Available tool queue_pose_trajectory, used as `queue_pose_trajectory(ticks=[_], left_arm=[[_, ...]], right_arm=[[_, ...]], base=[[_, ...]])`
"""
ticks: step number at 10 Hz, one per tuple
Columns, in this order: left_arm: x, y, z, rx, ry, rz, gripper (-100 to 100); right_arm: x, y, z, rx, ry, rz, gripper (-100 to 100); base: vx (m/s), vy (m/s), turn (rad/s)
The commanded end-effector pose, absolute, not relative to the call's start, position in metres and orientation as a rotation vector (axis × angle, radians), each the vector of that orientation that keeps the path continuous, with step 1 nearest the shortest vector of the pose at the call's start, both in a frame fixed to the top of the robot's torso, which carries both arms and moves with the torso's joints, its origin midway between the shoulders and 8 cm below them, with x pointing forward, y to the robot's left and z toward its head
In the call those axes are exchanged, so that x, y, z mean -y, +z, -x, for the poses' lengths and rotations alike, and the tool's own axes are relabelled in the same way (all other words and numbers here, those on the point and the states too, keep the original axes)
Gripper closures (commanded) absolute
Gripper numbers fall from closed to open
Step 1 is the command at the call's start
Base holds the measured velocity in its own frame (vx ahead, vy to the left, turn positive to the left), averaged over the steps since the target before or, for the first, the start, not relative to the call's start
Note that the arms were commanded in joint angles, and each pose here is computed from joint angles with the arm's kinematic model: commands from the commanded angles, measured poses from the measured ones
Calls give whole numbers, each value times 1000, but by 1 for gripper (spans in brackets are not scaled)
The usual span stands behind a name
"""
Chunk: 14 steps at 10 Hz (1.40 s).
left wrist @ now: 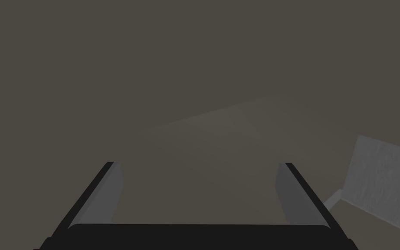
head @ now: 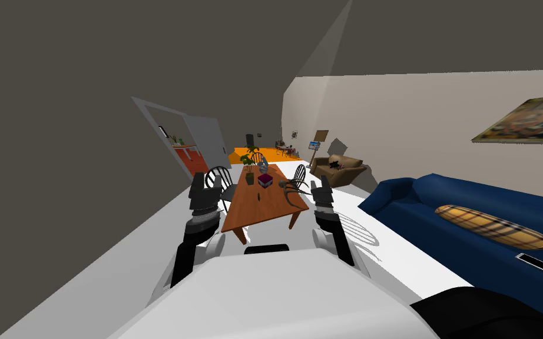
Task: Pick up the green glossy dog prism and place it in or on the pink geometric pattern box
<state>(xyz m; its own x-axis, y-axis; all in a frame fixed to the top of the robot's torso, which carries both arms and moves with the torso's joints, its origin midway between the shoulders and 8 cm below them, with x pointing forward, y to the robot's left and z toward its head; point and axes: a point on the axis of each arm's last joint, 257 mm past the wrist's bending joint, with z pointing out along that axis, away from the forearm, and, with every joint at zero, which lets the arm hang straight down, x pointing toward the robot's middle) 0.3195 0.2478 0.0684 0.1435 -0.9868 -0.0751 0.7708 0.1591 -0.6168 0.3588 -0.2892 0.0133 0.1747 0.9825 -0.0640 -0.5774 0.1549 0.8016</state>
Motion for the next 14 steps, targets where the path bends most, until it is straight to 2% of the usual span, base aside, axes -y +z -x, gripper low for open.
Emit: queue_pose_trajectory(ticks=[1, 14], left_arm=[[-242, 56, -331, -600, -1340, 492, -100], [-243, -99, -432, -1069, -1167, 693, -100]], right_arm=[[289, 13, -359, -694, 1256, -728, 0], [289, 13, -359, -693, 1256, -728, 0]], base=[[-11, -19, -6], [-19, -47, -24]])
